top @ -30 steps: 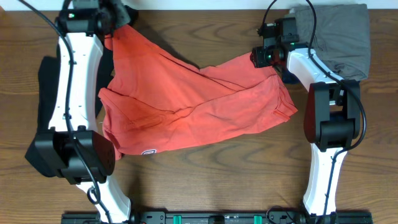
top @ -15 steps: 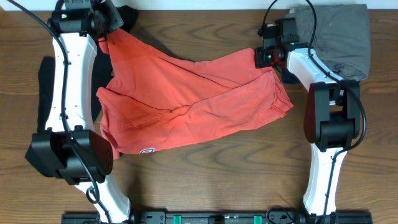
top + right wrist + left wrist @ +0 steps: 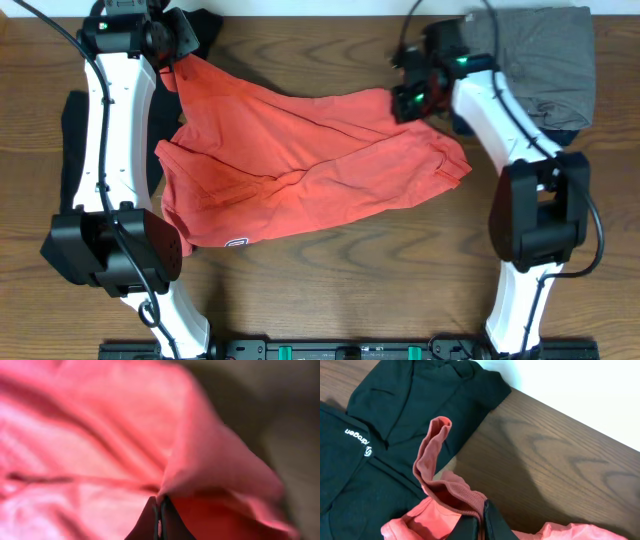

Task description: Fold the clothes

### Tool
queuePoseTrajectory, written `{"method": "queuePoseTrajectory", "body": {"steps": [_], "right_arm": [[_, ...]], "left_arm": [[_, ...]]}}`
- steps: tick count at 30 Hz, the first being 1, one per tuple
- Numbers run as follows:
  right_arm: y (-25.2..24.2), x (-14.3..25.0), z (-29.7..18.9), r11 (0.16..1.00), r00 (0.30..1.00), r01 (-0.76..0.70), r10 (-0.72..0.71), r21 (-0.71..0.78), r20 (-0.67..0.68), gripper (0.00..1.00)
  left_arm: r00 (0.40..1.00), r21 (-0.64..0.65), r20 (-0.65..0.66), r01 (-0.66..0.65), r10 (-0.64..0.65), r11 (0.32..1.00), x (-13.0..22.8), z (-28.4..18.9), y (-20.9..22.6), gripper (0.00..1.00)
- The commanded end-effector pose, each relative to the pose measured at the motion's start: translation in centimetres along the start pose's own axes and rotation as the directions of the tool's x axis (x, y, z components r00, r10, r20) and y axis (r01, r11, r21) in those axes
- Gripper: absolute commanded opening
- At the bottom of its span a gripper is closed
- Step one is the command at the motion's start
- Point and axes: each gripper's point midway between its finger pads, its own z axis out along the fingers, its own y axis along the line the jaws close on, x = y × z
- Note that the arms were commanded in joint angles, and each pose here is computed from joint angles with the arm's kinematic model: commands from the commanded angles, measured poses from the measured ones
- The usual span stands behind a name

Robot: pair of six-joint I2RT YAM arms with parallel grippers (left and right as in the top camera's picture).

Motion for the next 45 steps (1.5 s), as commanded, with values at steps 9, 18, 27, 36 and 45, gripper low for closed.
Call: {"method": "queuePoseTrajectory", "body": {"steps": [9,18,27,36,45], "right_arm": [[5.7,4.5,2.2,0.987,0.974,0.153,-0.143,0.046,-0.177,0.56],[1.2,0.9,-1.1,0.995,0.999,0.023,-0.019,0.092,-0.043,0.6],[-0.9,2.7,-1.1,0.977,0.973,-0.215,0.216,0.018,-0.085,0.54],[-0.4,4.0,1.6,0.961,0.957,-0.277,0.277,0.016,-0.082,0.51],[-0.8,2.4,2.8,0.97,0.97,-0.243,0.243,-0.006,0.012,0.44]], "left_arm": [[1.0,-0.019,0.01,0.015,-0.015,1.0,-0.3,-0.1,0.4,0.06],[1.0,-0.02,0.009,0.015,-0.014,1.0,-0.2,-0.1,0.5,0.06],[1.0,-0.019,0.009,0.011,-0.011,1.0,-0.3,-0.1,0.5,0.06],[1.0,-0.022,0.004,0.011,-0.011,1.0,-0.1,-0.1,0.5,0.06],[1.0,-0.023,0.002,0.011,-0.011,1.0,-0.1,-0.1,0.5,0.06]]}}
